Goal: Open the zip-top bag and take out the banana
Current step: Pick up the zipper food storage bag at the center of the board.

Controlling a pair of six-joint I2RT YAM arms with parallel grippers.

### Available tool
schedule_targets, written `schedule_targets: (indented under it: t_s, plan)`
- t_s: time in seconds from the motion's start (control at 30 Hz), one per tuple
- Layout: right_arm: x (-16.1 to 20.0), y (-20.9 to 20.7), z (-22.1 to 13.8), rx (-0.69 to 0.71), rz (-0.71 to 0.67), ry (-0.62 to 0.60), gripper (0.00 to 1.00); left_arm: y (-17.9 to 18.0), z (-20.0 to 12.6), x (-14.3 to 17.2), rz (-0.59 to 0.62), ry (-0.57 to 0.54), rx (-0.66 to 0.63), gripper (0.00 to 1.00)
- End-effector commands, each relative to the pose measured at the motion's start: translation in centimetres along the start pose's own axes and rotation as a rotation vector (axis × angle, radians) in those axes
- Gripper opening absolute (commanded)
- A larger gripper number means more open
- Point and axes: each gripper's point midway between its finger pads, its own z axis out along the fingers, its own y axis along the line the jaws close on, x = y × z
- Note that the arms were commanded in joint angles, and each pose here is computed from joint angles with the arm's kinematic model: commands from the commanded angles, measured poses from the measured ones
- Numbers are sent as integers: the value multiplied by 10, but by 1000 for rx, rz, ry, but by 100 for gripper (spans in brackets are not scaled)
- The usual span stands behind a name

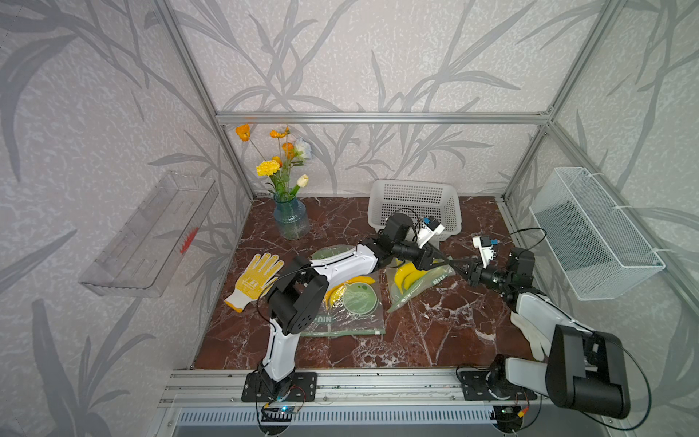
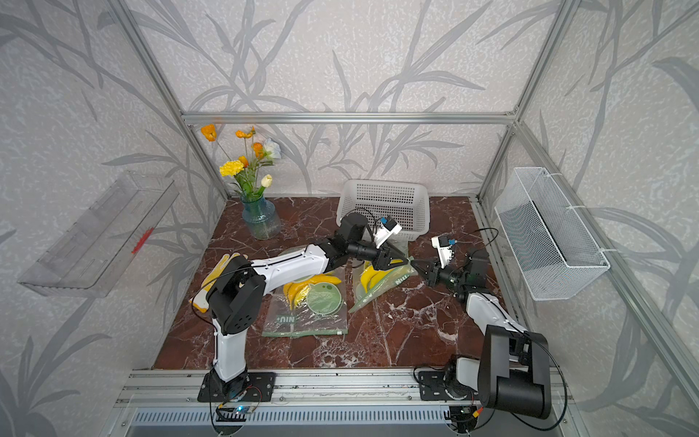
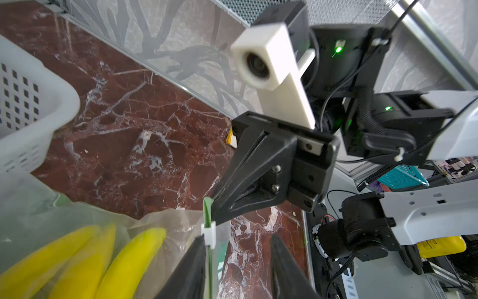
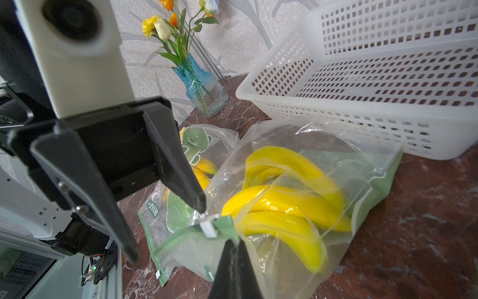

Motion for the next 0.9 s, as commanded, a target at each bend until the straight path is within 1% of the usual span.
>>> schedule_targets:
  t_s: [0.0, 0.23, 0.4, 0.53, 0.87]
  plan:
    - [-7, 3, 1, -8, -30, -2, 0, 5, 5, 2, 23, 15, -27, 39]
    - [-7, 4, 2, -10, -31, -1, 0, 9, 9, 1, 25, 7, -50, 35]
    - [-8, 4, 1, -10, -35, -2, 0, 9, 4, -8, 45, -14, -78, 37]
    - [-8, 5, 2, -14, -38, -2, 0, 6, 4, -11, 57, -17, -75, 37]
    - [-8, 7, 2, -16, -44, -2, 0, 7, 9, -10, 41, -12, -52, 28]
